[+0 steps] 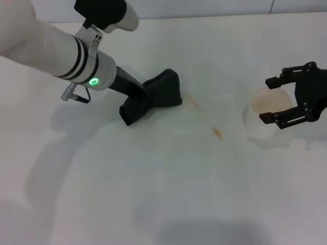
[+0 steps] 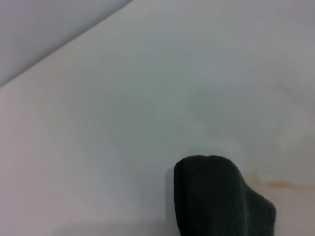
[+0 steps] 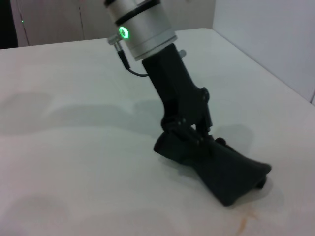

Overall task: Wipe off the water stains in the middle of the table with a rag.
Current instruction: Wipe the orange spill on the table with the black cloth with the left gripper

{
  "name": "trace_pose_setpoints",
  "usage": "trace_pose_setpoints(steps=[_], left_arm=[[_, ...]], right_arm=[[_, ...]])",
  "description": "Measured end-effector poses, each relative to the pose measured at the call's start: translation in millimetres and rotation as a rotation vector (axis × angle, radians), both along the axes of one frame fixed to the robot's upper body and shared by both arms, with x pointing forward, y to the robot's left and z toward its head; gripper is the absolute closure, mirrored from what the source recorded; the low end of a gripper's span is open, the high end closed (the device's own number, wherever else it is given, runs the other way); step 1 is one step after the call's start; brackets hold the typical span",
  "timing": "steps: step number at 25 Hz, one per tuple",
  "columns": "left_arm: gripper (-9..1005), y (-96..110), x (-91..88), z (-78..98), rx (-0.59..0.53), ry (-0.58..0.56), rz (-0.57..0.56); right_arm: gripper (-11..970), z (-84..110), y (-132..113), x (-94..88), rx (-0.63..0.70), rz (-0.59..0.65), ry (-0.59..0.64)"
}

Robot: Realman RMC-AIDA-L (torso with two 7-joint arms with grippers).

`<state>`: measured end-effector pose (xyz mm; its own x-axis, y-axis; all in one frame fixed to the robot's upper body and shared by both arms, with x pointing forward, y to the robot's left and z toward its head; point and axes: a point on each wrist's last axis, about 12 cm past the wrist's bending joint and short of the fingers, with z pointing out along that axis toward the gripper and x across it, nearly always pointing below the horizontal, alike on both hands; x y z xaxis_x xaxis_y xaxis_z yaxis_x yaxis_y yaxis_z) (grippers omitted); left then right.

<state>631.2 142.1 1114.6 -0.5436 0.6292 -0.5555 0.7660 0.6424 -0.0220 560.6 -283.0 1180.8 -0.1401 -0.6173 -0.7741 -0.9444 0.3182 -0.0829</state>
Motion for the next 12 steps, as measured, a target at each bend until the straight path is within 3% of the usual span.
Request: trace_pose_setpoints(steps=[6,12], left_arm=[[899,-12,7.9,-6.3,0.016,-0.008,-0.026],[899,-32,-4.0,-11.0,-0.010,0.044,-0.145]], right_arm=[[117,-1.8,3,0.9,0.000,0.008,-0.002],[118,-3.4,5,2.5,0.010,0.008,-0.008]])
